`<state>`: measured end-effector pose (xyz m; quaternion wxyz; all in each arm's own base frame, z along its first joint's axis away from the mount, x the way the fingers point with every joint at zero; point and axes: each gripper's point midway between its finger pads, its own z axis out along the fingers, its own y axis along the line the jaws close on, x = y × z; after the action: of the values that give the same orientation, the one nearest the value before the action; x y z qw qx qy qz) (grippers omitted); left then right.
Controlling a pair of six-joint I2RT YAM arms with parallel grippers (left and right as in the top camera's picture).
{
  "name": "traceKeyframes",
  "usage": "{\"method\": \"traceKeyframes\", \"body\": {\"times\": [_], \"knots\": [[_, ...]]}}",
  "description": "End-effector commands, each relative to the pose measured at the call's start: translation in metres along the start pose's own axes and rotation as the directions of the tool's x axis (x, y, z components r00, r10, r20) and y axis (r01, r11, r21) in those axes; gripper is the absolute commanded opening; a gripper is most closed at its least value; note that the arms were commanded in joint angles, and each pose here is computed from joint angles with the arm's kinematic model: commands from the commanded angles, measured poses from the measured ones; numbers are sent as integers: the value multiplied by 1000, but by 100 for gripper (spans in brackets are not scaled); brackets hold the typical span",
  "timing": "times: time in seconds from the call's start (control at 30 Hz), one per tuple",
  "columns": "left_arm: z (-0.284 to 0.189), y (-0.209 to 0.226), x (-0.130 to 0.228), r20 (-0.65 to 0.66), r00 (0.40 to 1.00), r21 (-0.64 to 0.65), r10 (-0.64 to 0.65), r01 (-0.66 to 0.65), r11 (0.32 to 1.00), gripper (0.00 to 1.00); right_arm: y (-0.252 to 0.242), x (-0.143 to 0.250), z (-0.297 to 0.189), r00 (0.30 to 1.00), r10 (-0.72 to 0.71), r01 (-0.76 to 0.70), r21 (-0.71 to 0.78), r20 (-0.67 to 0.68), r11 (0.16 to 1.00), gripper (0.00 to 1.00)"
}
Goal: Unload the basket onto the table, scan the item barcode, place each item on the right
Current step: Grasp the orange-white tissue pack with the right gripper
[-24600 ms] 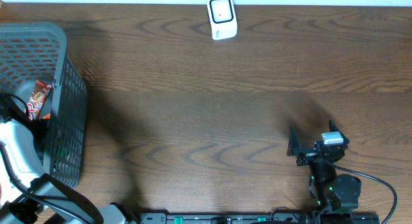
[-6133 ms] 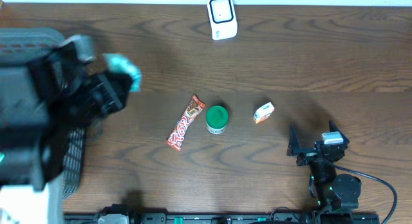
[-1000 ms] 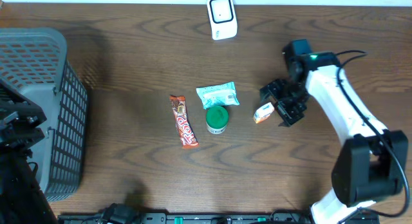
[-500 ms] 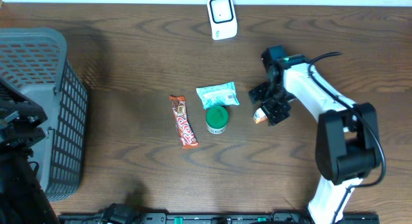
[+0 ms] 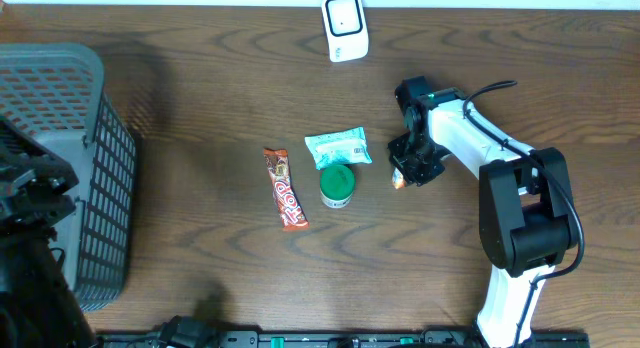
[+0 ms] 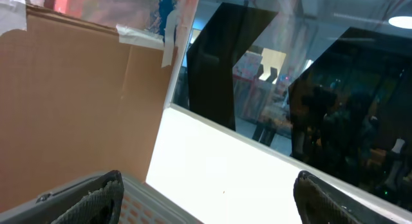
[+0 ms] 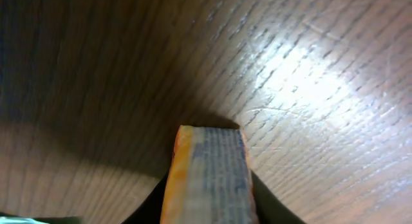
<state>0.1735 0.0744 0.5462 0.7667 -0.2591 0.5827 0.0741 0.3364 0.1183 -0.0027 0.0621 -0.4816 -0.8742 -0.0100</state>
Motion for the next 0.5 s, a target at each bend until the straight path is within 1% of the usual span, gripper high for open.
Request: {"method": "traceKeyframes", "body": {"times": [0.0, 0.1, 0.2, 0.3, 0.47], "knots": [[2, -1, 6, -8, 1000, -6, -6, 6, 1000, 85, -6, -6, 5, 999, -19, 18, 37, 39, 999, 16], [3, -1, 7, -9, 1000, -6, -7, 7, 1000, 85, -4, -4, 5, 998, -50, 49, 32, 27, 998, 13], [3, -1, 7, -9, 1000, -6, -7, 7, 1000, 85, -4, -3, 3, 994, -108, 107, 28, 21, 994, 6], [3, -1, 7, -9, 1000, -6, -7, 7, 1000, 85, 0, 0, 0, 981, -192, 192, 11, 5, 981, 6], [3, -1, 7, -9, 1000, -6, -7, 7, 1000, 85, 13, 16, -19, 930, -362, 359, -59, -65, 932, 3]]}}
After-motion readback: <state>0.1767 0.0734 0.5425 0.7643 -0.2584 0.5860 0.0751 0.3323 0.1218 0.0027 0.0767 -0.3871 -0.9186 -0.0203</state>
